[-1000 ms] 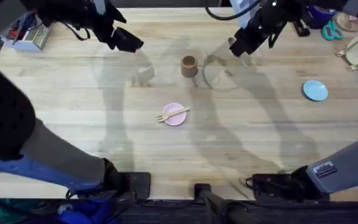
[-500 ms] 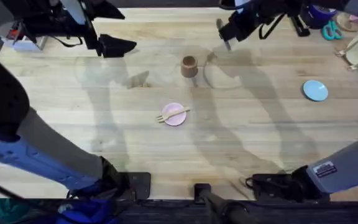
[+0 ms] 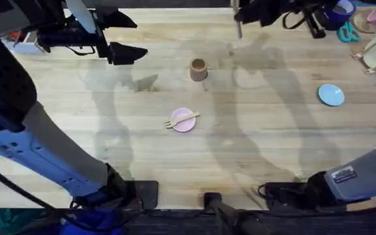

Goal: Pick up a utensil and set it on the pink plate, then put the other utensil in the container.

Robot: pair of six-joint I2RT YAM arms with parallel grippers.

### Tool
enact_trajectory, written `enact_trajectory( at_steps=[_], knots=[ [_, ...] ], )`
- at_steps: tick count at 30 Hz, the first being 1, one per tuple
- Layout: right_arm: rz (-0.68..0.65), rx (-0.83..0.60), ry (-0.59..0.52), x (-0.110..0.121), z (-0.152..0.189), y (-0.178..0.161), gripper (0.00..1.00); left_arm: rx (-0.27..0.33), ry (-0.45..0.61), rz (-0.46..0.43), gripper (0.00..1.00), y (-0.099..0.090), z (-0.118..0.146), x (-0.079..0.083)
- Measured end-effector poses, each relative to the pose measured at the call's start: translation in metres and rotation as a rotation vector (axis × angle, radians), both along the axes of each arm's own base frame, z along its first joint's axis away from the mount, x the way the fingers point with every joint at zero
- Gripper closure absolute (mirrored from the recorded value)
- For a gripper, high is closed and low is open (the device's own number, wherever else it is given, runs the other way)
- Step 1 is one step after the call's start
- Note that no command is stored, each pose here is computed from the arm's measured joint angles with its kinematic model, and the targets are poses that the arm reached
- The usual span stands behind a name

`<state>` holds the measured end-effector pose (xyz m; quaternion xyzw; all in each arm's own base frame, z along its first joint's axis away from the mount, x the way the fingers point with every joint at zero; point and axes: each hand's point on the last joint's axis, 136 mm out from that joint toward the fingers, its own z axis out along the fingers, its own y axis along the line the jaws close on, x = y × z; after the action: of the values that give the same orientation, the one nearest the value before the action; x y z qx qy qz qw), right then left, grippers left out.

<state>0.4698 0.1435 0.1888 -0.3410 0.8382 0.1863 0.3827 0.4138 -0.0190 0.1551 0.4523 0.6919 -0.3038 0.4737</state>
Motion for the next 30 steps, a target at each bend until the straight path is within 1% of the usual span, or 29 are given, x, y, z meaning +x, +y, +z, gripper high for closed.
enact_trajectory(
  at_steps=[3,7,11,15,17,23,30],
  knots=[
    [0.006,0.073,-0.037,0.007,0.01,-0.014,0.966,-0.002,-0.001,0.0,0.008,0.0,0.0,0.0],
    [0.009,0.121,-0.044,0.008,0.008,-0.026,0.967,-0.004,-0.002,-0.001,0.008,0.0,0.001,0.0],
    [0.047,0.158,-0.092,0.009,0.008,-0.021,0.967,-0.005,-0.002,-0.001,0.008,0.0,0.001,0.0],
    [0.107,0.206,-0.19,0.012,0.011,-0.013,0.966,-0.005,-0.002,-0.001,0.008,0.0,0.001,0.0],
    [0.14,0.238,-0.222,0.008,0.01,-0.011,0.967,-0.005,-0.002,-0.001,0.008,0.0,0.001,0.0],
    [0.235,0.329,-0.272,-0.009,0.002,-0.006,0.967,-0.009,-0.005,-0.002,0.007,-0.001,0.002,0.0],
    [0.335,0.399,-0.276,-0.03,0.0,0.008,0.967,-0.036,-0.015,-0.021,0.008,-0.008,0.006,0.0]
  ],
)
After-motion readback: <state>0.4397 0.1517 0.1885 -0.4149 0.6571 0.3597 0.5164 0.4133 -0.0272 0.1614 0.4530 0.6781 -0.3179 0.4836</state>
